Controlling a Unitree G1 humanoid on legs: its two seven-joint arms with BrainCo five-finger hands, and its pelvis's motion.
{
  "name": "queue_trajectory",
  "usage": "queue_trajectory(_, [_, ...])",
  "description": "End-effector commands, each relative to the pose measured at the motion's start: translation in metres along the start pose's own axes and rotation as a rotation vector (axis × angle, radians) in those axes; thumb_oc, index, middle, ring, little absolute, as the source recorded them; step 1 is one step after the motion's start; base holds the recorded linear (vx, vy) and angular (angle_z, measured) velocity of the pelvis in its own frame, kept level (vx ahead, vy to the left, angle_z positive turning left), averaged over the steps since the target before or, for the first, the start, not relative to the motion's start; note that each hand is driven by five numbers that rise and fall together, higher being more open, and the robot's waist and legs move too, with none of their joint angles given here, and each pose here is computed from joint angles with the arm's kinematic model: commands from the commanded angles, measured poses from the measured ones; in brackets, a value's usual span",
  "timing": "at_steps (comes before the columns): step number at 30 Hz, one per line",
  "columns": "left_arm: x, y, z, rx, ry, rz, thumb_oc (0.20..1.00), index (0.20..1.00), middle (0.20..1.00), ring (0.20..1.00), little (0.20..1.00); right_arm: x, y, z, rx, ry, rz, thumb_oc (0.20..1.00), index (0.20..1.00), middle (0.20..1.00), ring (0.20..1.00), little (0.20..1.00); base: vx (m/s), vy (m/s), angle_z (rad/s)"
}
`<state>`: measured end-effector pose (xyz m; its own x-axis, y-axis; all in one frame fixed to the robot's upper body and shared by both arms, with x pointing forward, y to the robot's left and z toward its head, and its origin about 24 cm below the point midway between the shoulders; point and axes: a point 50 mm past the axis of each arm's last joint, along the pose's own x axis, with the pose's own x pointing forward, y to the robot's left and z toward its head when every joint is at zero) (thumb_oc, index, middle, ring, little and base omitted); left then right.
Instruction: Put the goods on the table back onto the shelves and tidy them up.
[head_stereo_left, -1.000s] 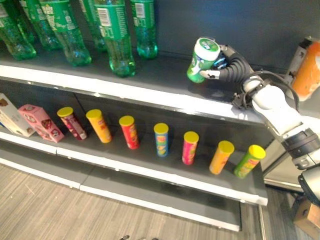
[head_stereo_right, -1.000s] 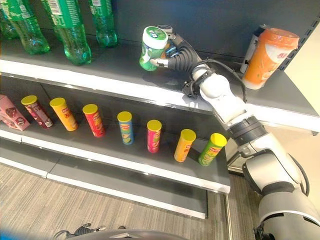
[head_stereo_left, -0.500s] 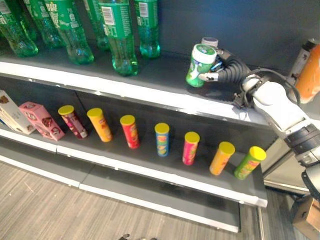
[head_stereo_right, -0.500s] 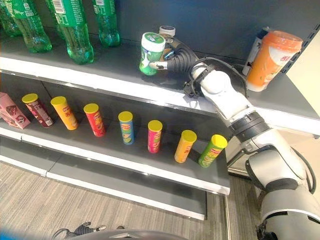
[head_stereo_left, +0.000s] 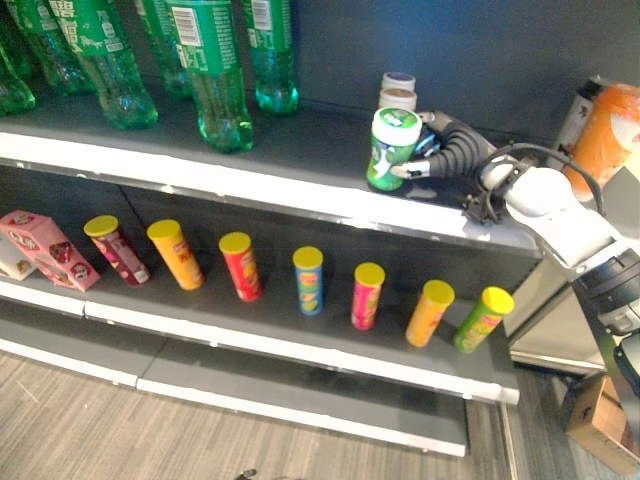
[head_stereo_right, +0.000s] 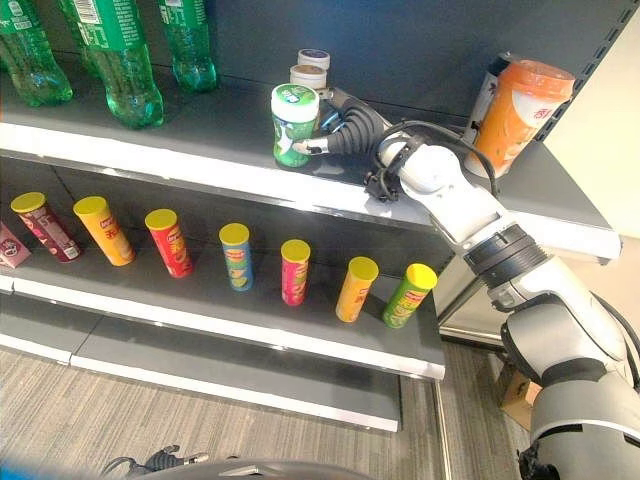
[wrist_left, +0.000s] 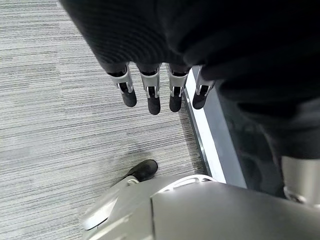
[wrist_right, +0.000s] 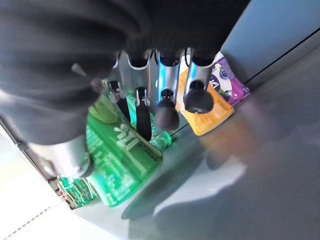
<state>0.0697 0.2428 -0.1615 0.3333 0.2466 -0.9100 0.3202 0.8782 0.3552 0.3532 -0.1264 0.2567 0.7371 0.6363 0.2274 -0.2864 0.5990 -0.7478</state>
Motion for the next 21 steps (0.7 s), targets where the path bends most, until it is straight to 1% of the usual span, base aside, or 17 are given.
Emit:
queue_trajectory(1, [0.003, 0.015, 0.006, 0.061, 0.003, 0.031, 1.000, 1.000, 1.000, 1.000, 1.000, 0.002, 0.003, -0.013, -0.060, 0.066, 0.036, 0.200, 0.200, 0.200, 0.200, 0.200, 0.00, 0.000, 0.00])
queue_trajectory(8, [0.003, 0.016, 0.002, 0.058, 0.017, 0.035, 1.000, 1.000, 1.000, 1.000, 1.000, 0.004, 0.006, -0.015, -0.060, 0.074, 0.037, 0.200, 0.200, 0.200, 0.200, 0.200, 0.00, 0.000, 0.00])
queue_trajectory(9, [0.003, 0.016, 0.001, 0.057, 0.019, 0.036, 1.000, 1.000, 1.000, 1.000, 1.000, 0.005, 0.006, -0.014, -0.059, 0.073, 0.035, 0.840, 0.840, 0.840, 0.840, 0.840, 0.00, 0.000, 0.00])
queue_trajectory(10, [0.003, 0.017, 0.000, 0.055, 0.023, 0.036, 1.000, 1.000, 1.000, 1.000, 1.000, 0.006, 0.006, -0.012, -0.047, 0.062, 0.029, 1.000, 1.000, 1.000, 1.000, 1.000, 0.00, 0.000, 0.00])
queue_trajectory(15, [0.002, 0.017, -0.002, 0.050, 0.031, 0.039, 1.000, 1.000, 1.000, 1.000, 1.000, 0.008, 0.005, -0.006, -0.022, 0.025, 0.009, 1.000, 1.000, 1.000, 1.000, 1.000, 0.00, 0.000, 0.00])
queue_trajectory(21, [0.002, 0.020, -0.007, 0.037, 0.055, 0.055, 1.000, 1.000, 1.000, 1.000, 1.000, 0.006, -0.005, 0.010, 0.020, -0.071, -0.073, 1.000, 1.000, 1.000, 1.000, 1.000, 0.00, 0.000, 0.00])
